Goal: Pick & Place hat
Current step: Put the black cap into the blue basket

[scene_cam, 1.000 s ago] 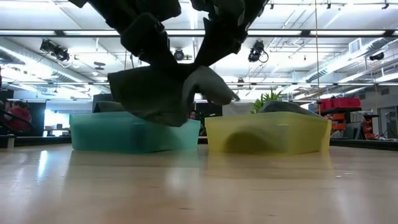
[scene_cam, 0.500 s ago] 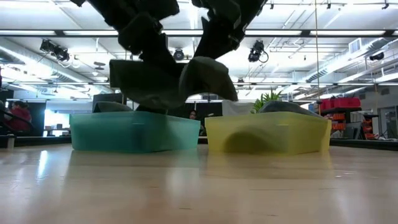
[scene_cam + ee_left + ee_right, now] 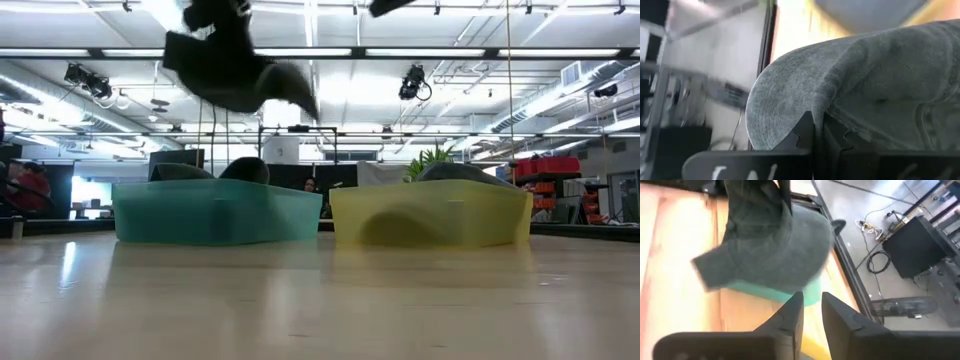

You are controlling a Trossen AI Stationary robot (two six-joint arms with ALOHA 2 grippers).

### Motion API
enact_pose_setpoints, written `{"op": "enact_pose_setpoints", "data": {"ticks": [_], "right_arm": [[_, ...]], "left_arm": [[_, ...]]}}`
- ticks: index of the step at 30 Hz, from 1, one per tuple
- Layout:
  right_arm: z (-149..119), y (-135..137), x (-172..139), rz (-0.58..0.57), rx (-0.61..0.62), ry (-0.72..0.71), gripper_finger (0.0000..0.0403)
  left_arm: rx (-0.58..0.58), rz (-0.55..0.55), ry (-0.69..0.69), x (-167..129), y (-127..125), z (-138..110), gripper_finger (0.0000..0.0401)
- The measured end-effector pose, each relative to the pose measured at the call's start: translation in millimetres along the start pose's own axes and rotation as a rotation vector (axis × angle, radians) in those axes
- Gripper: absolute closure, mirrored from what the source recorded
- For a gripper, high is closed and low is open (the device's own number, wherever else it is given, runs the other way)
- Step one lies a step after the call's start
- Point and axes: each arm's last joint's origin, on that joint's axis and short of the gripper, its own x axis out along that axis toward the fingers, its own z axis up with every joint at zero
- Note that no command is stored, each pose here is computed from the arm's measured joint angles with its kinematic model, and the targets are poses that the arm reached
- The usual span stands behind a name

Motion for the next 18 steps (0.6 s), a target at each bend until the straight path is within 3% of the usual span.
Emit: {"op": "enact_pose_setpoints", "data": {"ticks": [4, 9, 18], "right_arm": [[-7.5, -10.1, -14.5, 0.001, 0.025, 0.044, 0.0344], [-10.7, -9.4, -3.8, -0.018, 0.051, 0.091, 0.0361], [-19.4, 21.9, 86.6, -0.064, 0.008, 0.200, 0.0398]], "left_arm": [[0.020, 0.018, 0.171, 14.1, 15.6, -16.7, 0.0390], [-0.021, 0.052, 0.291, 43.2, 30.1, -23.8, 0.0390], [0.159, -0.059, 0.396, 95.1, 17.0, -23.5, 0.0390]]}}
